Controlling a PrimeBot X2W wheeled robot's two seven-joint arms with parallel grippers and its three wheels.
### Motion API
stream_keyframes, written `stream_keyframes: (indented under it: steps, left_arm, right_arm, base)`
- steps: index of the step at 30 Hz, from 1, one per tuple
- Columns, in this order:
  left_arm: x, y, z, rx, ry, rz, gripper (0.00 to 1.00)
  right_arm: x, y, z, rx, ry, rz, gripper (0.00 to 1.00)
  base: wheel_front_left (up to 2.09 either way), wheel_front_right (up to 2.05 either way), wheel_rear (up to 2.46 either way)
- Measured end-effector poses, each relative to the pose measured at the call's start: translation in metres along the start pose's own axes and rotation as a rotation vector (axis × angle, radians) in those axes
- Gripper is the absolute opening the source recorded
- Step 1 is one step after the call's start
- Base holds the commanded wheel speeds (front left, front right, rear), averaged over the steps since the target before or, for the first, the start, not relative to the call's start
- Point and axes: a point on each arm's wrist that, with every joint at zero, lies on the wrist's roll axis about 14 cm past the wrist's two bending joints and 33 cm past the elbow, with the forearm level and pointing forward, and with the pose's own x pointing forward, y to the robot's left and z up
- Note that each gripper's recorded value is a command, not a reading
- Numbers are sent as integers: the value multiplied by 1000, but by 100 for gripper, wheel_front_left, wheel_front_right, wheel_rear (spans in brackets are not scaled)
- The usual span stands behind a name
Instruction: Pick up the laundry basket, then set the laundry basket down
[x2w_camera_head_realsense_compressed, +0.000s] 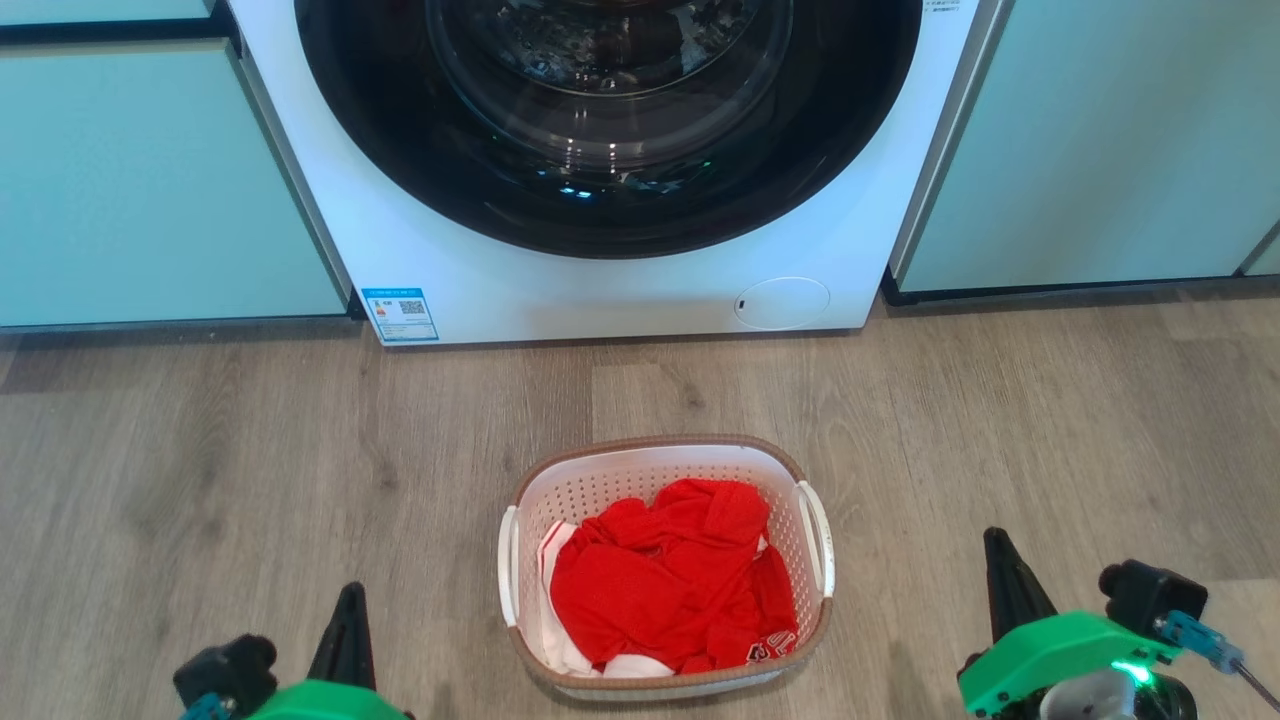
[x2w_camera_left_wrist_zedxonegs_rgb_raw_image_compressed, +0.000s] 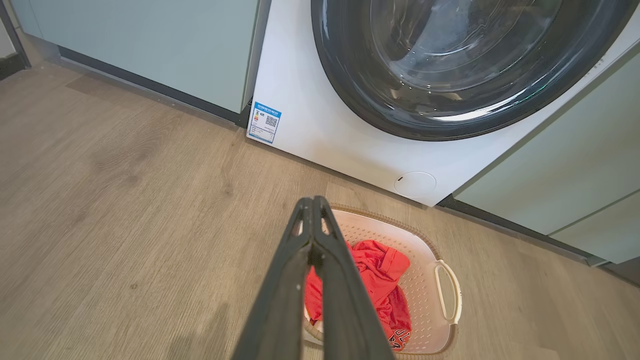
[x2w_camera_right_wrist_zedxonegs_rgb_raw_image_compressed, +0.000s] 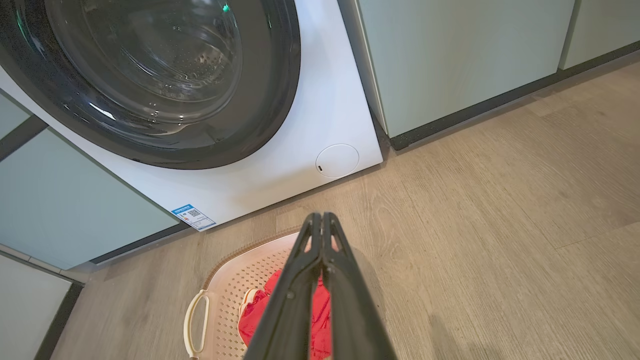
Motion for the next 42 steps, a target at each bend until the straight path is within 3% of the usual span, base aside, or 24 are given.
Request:
stream_keyframes:
  steps: [42]
  left_arm:
    - [19,5,15,-476,18,3,0]
  right_arm:
    - [11,-16,21,447,-38,-64,0]
  base:
    - [0,0,0]
